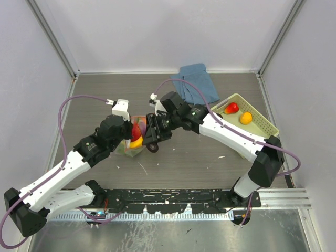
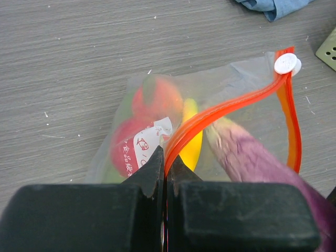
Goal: Place the food in the zip-top bag and seal the zipper
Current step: Place the fake vegetable in the zipper food storage bag.
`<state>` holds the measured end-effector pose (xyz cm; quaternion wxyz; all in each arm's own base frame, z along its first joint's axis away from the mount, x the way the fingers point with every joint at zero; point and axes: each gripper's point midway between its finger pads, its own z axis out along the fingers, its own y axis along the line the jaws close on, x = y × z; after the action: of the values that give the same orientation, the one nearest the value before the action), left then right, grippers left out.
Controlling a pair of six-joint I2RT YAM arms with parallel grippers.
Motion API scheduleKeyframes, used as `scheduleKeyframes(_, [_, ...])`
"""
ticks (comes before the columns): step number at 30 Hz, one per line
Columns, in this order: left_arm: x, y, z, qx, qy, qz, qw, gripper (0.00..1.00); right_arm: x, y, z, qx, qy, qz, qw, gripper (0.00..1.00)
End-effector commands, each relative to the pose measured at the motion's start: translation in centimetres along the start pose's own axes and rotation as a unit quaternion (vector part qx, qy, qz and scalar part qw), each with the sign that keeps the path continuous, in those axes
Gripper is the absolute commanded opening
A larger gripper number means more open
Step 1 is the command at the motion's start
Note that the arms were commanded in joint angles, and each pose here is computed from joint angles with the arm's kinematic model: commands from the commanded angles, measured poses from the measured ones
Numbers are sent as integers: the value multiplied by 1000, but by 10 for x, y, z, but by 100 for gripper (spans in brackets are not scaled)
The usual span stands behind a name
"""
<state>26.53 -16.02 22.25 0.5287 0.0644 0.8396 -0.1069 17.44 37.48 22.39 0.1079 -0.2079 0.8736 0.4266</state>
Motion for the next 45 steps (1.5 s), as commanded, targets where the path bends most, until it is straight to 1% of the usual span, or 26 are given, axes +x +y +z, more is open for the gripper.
scheduleKeyframes(1, [-22, -15, -3, 36, -36, -14, 999, 0, -52, 23, -14, -14, -89, 42, 995, 28])
scheduleKeyframes(8, [-24, -20, -7, 55, -40, -17, 998, 0, -78, 1, -10, -21, -146, 135, 980, 29])
scheduleKeyframes(11, [-24, -25, -8, 68, -39, -16, 997, 0, -86, 0, -6, -32, -159, 152, 975, 30])
scheduleKeyframes(18, [-21, -29, -4, 73, -29, -12, 997, 0, -99, 5, 5, -56, -167, 183, 967, 30])
scheduleKeyframes(20, [-20, -28, -3, 72, -28, -11, 997, 0, -102, 5, 6, -63, -176, 194, 963, 32])
scheduleKeyframes(23, [-20, -28, -3, 69, -29, -11, 997, 0, -108, 2, 4, -55, -195, 196, 959, 36])
scheduleKeyframes(27, [-21, -26, -2, 63, -30, -12, 997, 0, -107, -6, 6, -35, -198, 190, 961, 47])
scheduleKeyframes(29, [-20, -23, -2, 58, -30, -13, 998, 0, -106, -8, 8, -28, -197, 183, 963, 51])
scheduleKeyframes(32, [-21, -21, -2, 51, -32, -16, 998, 0, -103, -14, 11, -22, -194, 182, 964, 54])
scheduleKeyframes(39, [-21, -16, -2, 38, -34, -18, 999, 0, -101, -17, 7, -10, -208, 168, 964, 62])
scheduleKeyframes(45, [-21, -15, -3, 36, -36, -20, 999, 0, -102, -14, -4, -8, -227, 153, 962, 66])
